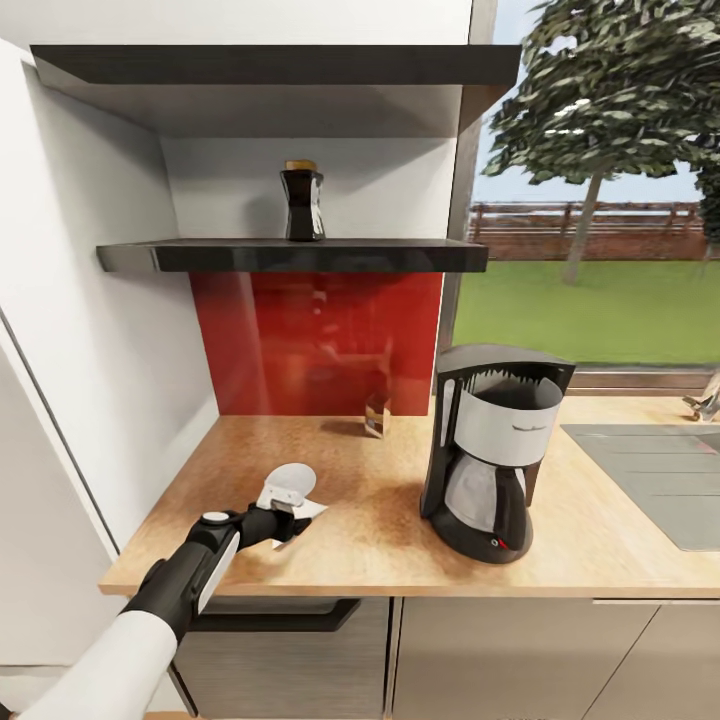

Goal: Set up a coffee station on the kitchen countertop: keep the coffee maker on the countertop, move the bottle of coffee from the kitchen shelf to the counter next to the coffee maker, place a paper coffee filter on top of the coffee maker, put the saucer next to the coffee maker with the coffee cup on the saucer, and place the electric kettle next to the coffee maker.

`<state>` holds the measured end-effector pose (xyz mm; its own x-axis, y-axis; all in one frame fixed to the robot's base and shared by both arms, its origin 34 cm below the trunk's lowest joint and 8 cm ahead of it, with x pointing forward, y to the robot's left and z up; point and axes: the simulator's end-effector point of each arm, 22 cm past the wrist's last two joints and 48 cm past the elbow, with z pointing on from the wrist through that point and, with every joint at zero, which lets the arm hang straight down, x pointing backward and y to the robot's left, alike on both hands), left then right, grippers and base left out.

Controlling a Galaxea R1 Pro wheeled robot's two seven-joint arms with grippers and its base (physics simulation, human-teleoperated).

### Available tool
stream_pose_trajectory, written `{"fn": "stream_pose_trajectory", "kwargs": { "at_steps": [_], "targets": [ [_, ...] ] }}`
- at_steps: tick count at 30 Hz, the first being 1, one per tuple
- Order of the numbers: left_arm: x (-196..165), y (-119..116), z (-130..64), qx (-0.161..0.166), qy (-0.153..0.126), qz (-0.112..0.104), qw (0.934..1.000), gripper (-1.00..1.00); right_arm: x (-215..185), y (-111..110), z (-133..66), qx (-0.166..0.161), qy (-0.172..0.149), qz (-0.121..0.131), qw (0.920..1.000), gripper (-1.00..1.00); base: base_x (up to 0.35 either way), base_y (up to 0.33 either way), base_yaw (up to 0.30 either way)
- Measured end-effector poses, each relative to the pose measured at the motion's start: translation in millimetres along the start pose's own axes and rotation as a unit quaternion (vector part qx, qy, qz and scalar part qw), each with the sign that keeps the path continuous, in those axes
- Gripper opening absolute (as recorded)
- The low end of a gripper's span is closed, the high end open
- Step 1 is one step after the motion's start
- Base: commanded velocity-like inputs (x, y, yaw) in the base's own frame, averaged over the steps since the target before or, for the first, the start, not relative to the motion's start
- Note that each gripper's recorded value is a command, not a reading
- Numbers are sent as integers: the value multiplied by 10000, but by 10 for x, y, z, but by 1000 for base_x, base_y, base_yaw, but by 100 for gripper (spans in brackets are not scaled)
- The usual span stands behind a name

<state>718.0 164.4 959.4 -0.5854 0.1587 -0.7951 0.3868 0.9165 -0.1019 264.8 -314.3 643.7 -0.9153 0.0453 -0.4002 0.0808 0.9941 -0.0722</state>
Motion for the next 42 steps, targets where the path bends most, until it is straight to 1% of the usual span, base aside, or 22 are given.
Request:
{"fn": "stream_pose_trajectory", "kwargs": {
  "at_steps": [2, 6, 10, 16, 19, 22, 23, 26, 29, 30, 31, 34, 42],
  "targets": [
    [7, 4, -1, -8, 4, 7, 10000, 100, 155, -60, -16, 36, 162, -19, 9999, 100, 0, 0, -187],
    [12, 14, -4, -16, 9, 16, 10000, 100, 248, -295, -31, 175, 275, -95, 9994, 100, 0, 0, -133],
    [21, 15, -4, -15, 14, 11, 10000, 100, 255, -323, -32, 190, 287, -108, 9993, 100, 15, 0, -20],
    [24, 15, -8, -18, 14, 10, 10000, 100, 260, -349, -35, 205, 294, -115, 9993, 100, 171, 0, -4],
    [31, 23, -7, -25, 21, 10, 10000, 100, 261, -400, -36, 235, 301, -133, 9992, 100, 87, 0, -1],
    [59, 29, -7, -28, 38, 3, 10000, 100, 310, -443, -44, 260, 356, -145, 9989, 100, 25, 0, 0],
    [100, 20, -4, -22, 63, -7, 10000, 100, 379, -459, -57, 271, 432, -150, 9986, 100, 5, 0, 0],
    [136, 12, -3, -15, 84, -20, 10000, 100, 410, -465, -63, 273, 465, -157, 9984, 100, 2, 0, 0],
    [183, -6, 1, -3, 113, -33, 9999, 100, 510, -476, -83, 281, 570, -155, 9979, 100, 0, 0, 0],
    [196, -14, 3, 3, 121, -38, 9999, 100, 539, -490, -90, 291, 601, -157, 9976, 100, 0, 0, 0],
    [231, -25, 5, 8, 143, -51, 9999, 100, 573, -585, -103, 346, 640, -182, 9972, 100, 0, 0, 0],
    [240, -29, 4, 8, 146, -57, 9999, 100, 581, -644, -110, 380, 652, -201, 9969, 100, 44, 0, 0],
    [247, -34, 6, 10, 148, -68, 9999, 100, 581, -702, -114, 414, 656, -217, 9968, 100, 121, 0, 0]
  ]
}}
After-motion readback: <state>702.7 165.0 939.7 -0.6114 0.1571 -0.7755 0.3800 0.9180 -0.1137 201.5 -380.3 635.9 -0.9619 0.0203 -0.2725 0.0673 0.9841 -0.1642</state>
